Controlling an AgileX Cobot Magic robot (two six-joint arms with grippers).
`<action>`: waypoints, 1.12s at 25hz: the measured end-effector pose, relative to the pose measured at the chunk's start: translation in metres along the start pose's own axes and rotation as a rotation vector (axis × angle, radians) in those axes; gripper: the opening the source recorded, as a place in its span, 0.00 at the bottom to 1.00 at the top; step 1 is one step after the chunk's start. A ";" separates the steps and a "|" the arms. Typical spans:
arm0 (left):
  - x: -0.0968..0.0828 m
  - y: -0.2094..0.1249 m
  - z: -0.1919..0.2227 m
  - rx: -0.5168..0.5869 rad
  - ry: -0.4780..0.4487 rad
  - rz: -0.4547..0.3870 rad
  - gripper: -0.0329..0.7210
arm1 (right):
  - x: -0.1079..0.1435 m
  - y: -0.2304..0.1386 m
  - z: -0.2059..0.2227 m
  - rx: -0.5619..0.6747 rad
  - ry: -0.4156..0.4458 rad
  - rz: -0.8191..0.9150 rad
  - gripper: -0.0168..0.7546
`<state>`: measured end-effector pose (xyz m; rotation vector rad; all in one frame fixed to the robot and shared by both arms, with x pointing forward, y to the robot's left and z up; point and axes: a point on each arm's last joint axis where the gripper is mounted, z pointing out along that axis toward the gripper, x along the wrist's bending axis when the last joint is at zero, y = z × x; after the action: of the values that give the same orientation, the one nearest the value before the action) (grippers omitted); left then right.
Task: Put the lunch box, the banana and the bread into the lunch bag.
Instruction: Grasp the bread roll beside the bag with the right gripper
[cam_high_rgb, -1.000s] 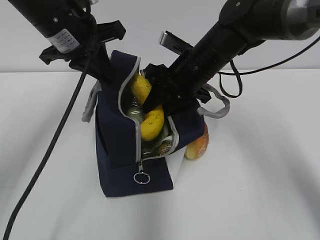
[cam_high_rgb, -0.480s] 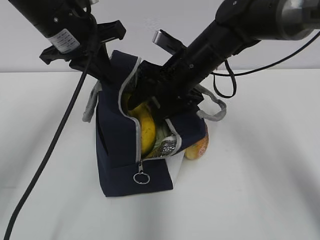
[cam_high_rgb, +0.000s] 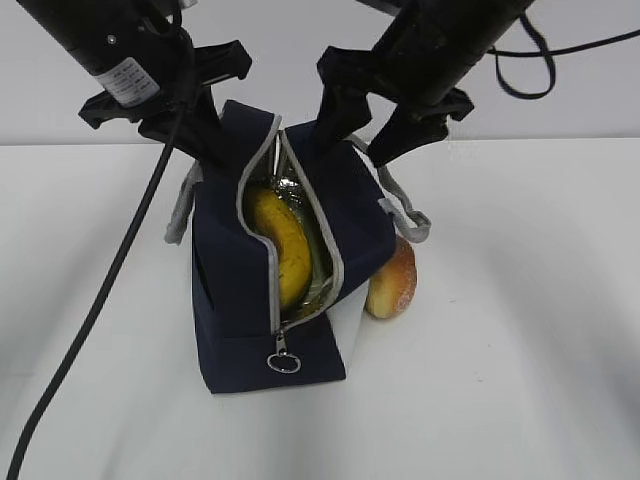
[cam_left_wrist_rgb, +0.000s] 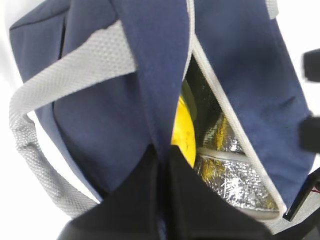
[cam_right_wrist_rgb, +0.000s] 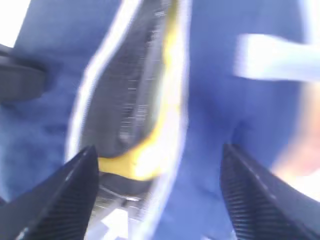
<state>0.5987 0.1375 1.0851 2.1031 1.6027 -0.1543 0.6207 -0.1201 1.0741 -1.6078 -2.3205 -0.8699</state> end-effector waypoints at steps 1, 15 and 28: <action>0.000 0.000 0.000 0.000 0.000 0.000 0.04 | 0.000 -0.002 -0.011 -0.014 -0.054 -0.019 0.77; 0.000 -0.001 0.000 0.016 0.002 0.001 0.04 | -0.024 -0.095 -0.013 -0.093 -0.223 0.064 0.76; 0.000 -0.002 0.000 0.019 0.002 0.001 0.04 | -0.051 -0.114 0.026 -0.063 -0.277 0.104 0.76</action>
<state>0.5972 0.1380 1.0845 2.1189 1.6074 -0.1669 0.5427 -0.1738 0.9889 -1.9681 -2.3784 -0.7461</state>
